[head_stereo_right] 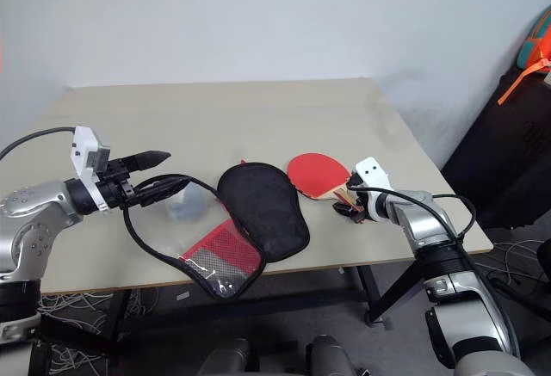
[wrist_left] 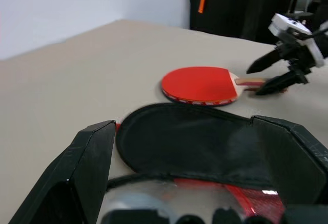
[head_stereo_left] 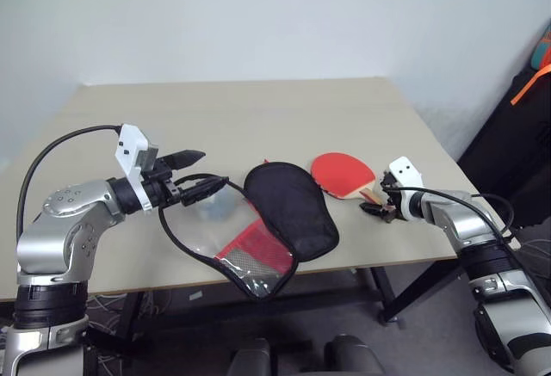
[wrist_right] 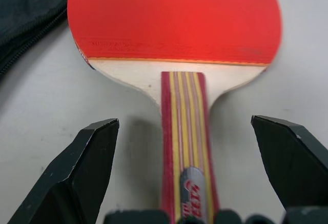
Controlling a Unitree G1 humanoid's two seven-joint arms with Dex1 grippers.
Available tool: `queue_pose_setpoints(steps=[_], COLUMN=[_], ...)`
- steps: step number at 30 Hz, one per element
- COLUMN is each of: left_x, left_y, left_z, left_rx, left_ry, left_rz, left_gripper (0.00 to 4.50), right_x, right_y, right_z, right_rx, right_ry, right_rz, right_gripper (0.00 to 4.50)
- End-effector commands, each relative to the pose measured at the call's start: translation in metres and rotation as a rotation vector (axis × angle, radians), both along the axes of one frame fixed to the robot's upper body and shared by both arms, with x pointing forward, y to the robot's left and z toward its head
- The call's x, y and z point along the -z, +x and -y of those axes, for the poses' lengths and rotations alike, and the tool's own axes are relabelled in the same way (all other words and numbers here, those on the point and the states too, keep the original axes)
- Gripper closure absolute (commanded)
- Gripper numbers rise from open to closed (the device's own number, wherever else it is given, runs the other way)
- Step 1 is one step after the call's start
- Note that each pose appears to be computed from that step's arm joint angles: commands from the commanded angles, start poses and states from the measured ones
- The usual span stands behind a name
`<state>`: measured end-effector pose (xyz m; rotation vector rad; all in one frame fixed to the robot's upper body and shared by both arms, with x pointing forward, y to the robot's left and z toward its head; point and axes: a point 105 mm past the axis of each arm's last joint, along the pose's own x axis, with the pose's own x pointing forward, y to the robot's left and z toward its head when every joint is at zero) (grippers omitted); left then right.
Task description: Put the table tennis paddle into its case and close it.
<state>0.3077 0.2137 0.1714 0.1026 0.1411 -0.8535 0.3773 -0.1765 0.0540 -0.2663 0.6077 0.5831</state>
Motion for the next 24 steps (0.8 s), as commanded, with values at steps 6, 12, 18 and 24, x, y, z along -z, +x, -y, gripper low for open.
queue_pose_setpoints(steps=[6,12,18,24], left_x=[-0.001,0.001,0.003,0.005], left_y=[-0.011,-0.012,-0.013,-0.01], left_z=[0.009,0.01,0.01,0.009], left_rx=[0.061,0.06,0.054,0.054], left_ry=[0.022,0.021,0.017,0.016], left_rz=[0.0,-0.004,-0.009,-0.011], left_gripper=[0.0,0.0,0.0,0.0], right_x=[-0.01,-0.01,-0.034,-0.076], right_y=[0.012,0.013,0.024,0.018], right_z=[-0.005,-0.005,-0.003,-0.048], right_rx=[0.011,0.014,0.078,-0.001], right_ry=[-0.002,-0.006,0.049,0.186], right_rz=[0.052,0.056,0.128,0.183], right_gripper=[1.58,3.4,3.4,3.4])
